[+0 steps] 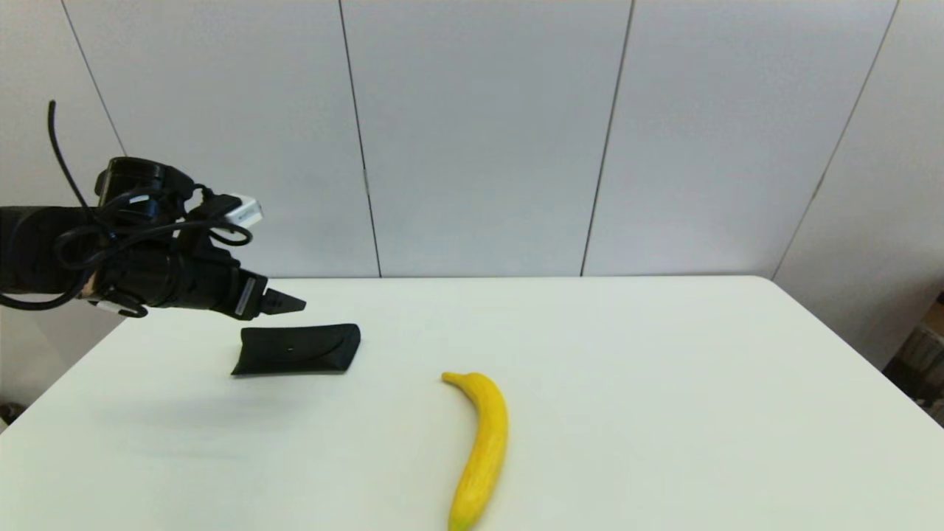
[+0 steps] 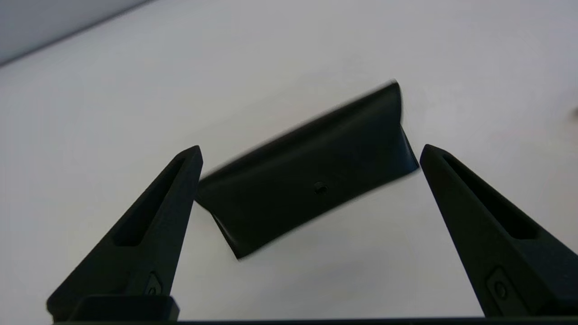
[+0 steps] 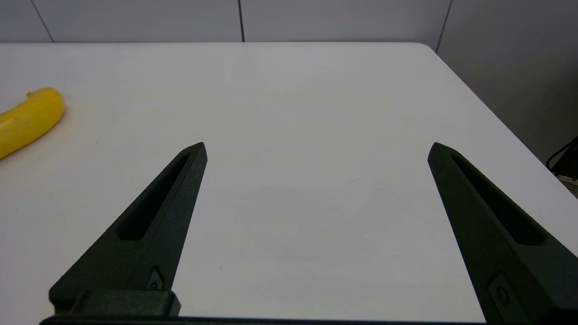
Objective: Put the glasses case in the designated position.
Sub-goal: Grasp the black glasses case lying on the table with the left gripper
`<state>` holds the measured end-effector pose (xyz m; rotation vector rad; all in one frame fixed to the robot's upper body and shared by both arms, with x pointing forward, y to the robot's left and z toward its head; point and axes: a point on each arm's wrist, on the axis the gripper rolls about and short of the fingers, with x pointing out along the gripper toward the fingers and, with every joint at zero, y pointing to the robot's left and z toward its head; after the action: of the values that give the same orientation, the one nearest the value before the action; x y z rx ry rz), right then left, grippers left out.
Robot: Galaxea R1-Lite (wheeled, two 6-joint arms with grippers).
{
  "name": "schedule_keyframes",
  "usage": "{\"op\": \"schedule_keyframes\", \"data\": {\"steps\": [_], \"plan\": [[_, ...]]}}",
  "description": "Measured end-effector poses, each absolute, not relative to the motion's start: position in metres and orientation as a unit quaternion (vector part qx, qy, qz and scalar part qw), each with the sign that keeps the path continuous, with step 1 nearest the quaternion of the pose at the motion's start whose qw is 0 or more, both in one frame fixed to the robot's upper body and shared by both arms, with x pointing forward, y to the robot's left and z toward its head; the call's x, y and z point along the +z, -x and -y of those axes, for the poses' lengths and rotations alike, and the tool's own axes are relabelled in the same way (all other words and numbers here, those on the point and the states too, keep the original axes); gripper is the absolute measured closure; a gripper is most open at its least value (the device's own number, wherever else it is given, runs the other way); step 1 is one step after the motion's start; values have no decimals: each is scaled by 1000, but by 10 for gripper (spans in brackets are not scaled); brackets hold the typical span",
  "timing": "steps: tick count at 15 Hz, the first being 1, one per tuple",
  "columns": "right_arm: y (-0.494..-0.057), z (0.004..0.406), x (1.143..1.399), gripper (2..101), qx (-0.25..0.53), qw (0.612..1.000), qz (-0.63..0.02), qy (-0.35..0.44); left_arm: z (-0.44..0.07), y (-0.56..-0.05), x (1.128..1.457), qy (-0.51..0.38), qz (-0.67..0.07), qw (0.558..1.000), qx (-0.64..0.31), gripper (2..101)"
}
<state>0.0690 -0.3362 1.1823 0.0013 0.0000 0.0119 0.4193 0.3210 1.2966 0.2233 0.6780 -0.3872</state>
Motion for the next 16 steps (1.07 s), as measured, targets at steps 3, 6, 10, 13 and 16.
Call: {"op": "schedule_keyframes", "data": {"steps": [3, 6, 10, 13, 16], "plan": [[-69, 336, 1182, 52, 6, 1000, 0, -1, -330, -452, 1299, -112, -304, 924, -203, 53], [-69, 336, 1182, 52, 6, 1000, 0, -1, -342, -472, 1285, -156, -278, 907, -276, 53], [-69, 336, 1182, 52, 6, 1000, 0, -1, -353, -486, 1271, -216, -224, 875, -372, 53], [-69, 336, 1182, 52, 6, 1000, 0, -1, -356, -485, 1264, -264, -228, 846, -404, 53], [-69, 336, 1182, 52, 6, 1000, 0, -1, -357, -480, 1259, -301, -234, 819, -430, 53]]}}
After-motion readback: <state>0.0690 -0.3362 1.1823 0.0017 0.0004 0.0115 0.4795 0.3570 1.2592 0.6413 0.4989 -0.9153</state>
